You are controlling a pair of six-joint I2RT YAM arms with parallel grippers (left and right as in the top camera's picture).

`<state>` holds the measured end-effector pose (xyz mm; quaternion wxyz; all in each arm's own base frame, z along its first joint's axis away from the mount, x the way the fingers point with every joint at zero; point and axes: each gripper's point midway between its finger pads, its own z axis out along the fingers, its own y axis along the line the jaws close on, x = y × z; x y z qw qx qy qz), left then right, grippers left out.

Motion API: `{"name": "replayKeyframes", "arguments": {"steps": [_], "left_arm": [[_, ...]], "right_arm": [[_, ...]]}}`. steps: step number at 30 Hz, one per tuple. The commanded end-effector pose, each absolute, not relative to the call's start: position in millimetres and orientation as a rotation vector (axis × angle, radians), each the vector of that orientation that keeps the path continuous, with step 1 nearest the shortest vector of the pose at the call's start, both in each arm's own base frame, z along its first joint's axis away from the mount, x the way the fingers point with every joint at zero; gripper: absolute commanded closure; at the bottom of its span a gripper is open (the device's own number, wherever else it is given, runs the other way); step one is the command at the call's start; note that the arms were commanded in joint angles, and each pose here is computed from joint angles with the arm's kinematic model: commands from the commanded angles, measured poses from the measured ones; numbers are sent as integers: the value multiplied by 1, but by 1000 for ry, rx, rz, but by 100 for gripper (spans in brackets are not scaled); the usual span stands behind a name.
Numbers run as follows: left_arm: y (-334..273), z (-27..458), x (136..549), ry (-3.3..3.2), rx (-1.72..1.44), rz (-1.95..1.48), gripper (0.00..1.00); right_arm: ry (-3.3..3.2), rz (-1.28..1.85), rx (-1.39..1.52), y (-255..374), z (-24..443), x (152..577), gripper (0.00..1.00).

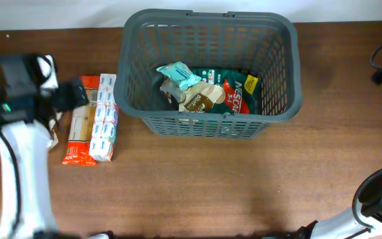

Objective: Pack container
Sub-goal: 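Reach the left gripper to the Kleenex tissue stack and grasp it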

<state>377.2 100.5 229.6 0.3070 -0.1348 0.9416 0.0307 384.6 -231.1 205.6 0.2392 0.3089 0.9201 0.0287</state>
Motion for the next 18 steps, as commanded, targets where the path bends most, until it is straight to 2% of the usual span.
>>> {"name": "replayKeyframes", "arguments": {"steps": [1, 7, 18], "left_arm": [[83, 247, 403, 2456, -278, -180, 1], [63, 238, 405, 2503, -82, -238, 1], [62, 215, 397, 2599, -87, -254, 1]], "right_arm": [[2515, 86, 845, -229, 207, 385, 1], [2515, 87, 845, -229, 207, 385, 1], [2515, 86, 845, -229, 207, 385, 1]]}}
